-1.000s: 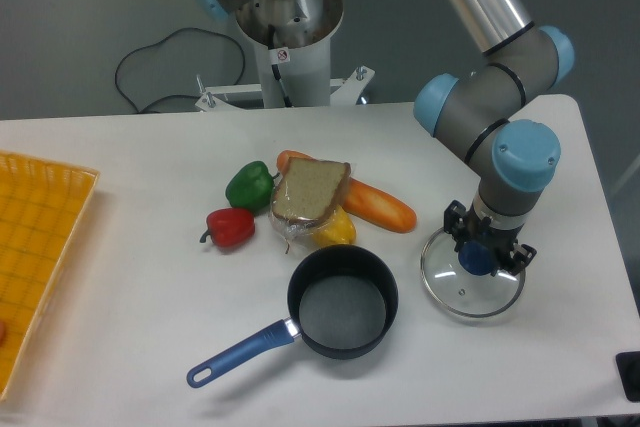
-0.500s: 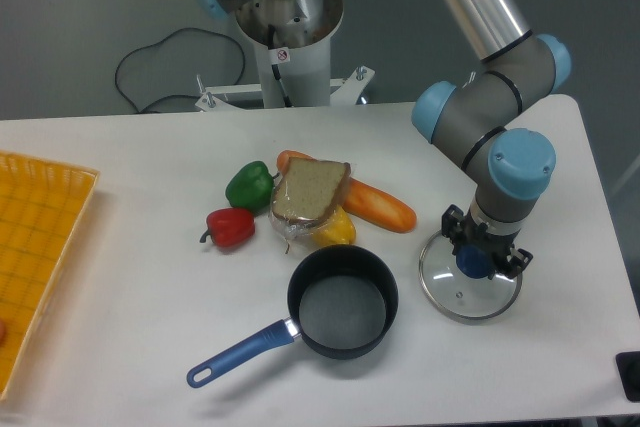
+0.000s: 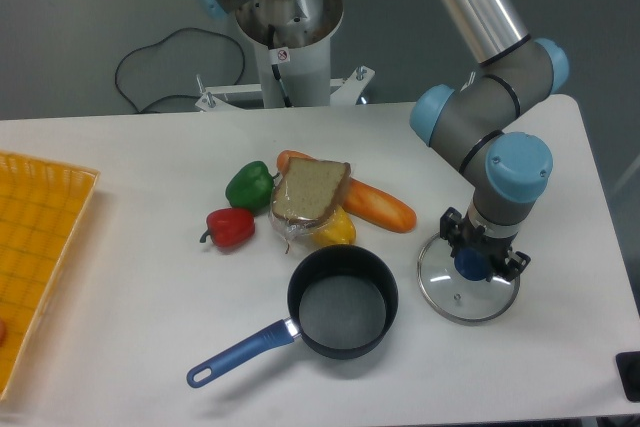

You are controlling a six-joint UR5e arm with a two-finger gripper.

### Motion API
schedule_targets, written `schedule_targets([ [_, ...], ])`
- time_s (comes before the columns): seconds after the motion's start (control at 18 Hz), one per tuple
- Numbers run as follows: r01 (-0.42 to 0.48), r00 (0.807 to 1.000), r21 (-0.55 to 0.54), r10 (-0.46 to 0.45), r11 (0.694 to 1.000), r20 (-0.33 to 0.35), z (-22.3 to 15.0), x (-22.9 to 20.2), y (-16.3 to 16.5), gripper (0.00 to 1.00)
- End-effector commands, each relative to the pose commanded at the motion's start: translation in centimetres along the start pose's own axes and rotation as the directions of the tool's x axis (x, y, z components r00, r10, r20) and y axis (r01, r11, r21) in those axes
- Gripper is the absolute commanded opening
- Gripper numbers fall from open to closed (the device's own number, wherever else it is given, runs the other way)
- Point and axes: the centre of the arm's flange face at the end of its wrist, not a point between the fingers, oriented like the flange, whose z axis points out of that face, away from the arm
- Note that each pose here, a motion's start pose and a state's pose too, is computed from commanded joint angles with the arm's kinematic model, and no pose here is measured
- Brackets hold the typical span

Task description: Place the lid on the table

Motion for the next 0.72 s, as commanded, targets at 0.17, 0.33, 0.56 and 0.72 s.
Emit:
schedule_targets([
  [0.17,-0.005,1.0,-0.001,0.005,1.0,0.0,0.1,0.1,-0.3,0.86],
  [0.33,-0.005,1.0,-0.003,0.005,1.0,-0.001,0.1,0.1,-0.3,0.91],
  [0.56,-0.006,1.0,0.002,0.006,1.0,0.018,-0.9,-0.4,-0.3,1.0],
  [0.72,-0.009,0.999,0.009,0.008,1.0,0.05,-2.8,-0.7,-0.4,1.0],
])
